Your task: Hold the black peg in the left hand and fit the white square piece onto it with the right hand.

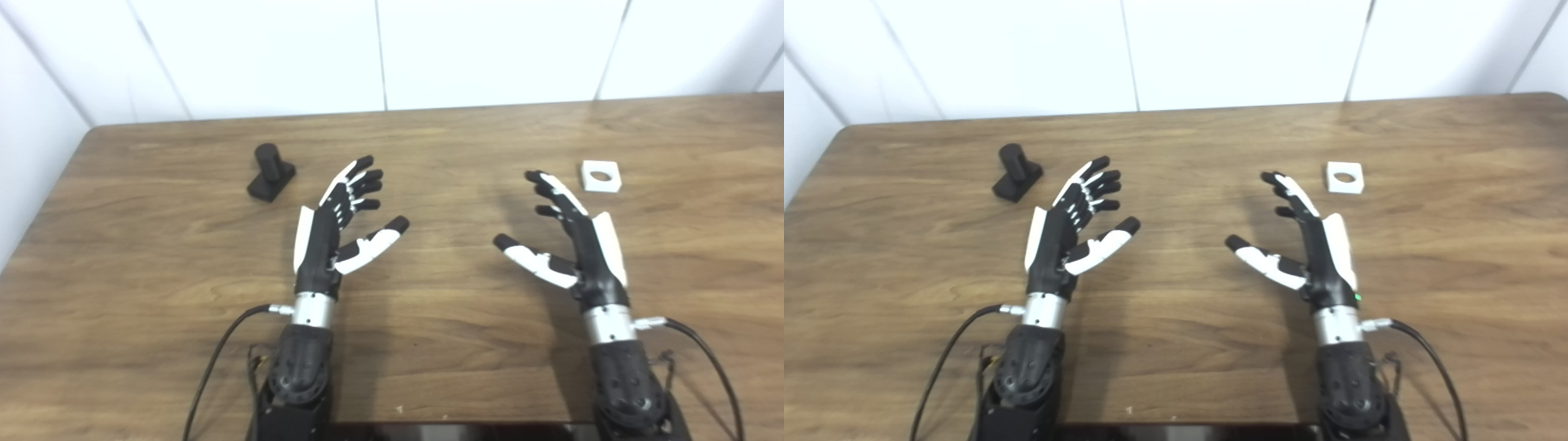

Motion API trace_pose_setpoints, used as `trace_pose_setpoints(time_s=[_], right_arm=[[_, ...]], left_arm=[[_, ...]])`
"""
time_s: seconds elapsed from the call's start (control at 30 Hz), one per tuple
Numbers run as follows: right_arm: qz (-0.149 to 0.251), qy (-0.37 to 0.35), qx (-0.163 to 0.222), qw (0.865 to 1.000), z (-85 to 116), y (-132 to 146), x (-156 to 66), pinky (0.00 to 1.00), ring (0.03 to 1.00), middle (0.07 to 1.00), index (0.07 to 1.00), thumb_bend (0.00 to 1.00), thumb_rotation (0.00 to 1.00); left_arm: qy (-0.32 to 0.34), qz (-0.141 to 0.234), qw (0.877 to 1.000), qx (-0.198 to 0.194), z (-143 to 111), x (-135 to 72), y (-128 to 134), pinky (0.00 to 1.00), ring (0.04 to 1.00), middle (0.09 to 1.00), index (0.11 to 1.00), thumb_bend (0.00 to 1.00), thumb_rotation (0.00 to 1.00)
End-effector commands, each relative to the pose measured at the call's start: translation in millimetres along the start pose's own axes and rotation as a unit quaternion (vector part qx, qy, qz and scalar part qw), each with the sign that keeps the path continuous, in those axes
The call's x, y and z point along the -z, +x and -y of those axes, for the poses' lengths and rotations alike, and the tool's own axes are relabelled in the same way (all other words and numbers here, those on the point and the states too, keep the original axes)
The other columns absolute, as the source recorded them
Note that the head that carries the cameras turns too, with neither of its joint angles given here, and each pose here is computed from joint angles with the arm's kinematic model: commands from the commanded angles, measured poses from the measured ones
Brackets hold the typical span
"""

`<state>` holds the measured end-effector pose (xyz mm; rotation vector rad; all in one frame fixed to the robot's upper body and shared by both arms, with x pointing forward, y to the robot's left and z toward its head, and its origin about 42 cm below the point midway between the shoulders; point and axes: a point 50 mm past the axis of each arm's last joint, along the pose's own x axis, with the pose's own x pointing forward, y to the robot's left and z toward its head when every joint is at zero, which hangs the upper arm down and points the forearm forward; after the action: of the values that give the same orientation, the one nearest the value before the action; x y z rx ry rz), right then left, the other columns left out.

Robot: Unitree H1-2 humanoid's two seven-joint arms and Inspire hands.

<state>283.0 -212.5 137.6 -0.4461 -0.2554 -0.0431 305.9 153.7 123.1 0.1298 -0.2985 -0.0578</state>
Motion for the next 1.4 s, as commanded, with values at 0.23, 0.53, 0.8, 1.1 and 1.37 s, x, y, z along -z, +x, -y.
trace_pose_setpoints(time_s=[0.23, 0.53, 0.8, 1.1, 1.37], right_arm=[[0.013, -0.001, 0.015, 1.000, 20.8, 3.7, 13.4, 0.79, 0.855, 0.895, 0.839, 0.73, 0.52], [0.020, 0.002, 0.014, 1.000, 24.4, 6.4, 16.1, 0.79, 0.852, 0.887, 0.832, 0.75, 0.50], [0.022, 0.001, 0.013, 1.000, 25.6, 9.0, 18.6, 0.78, 0.843, 0.878, 0.825, 0.76, 0.51], [0.019, 0.007, 0.012, 1.000, 28.3, 11.1, 17.1, 0.77, 0.839, 0.879, 0.822, 0.75, 0.48], [0.014, 0.005, 0.011, 1.000, 29.4, 12.1, 16.5, 0.77, 0.838, 0.879, 0.824, 0.74, 0.47]], left_arm=[[0.016, -0.033, 0.999, -0.003, 23.0, 21.5, -10.4, 0.62, 0.764, 0.793, 0.817, 0.68, 0.28], [0.066, -0.030, 0.995, -0.074, 19.8, 15.9, -6.9, 0.67, 0.772, 0.770, 0.720, 0.63, 0.16], [0.076, -0.010, 0.994, -0.073, 3.5, 10.6, -2.5, 0.65, 0.753, 0.765, 0.702, 0.63, 0.13], [0.121, 0.008, 0.991, -0.051, -21.2, 3.5, 6.8, 0.62, 0.731, 0.740, 0.675, 0.68, 0.11], [0.193, 0.014, 0.979, -0.072, -39.3, -5.3, 15.4, 0.61, 0.726, 0.740, 0.676, 0.69, 0.13]])
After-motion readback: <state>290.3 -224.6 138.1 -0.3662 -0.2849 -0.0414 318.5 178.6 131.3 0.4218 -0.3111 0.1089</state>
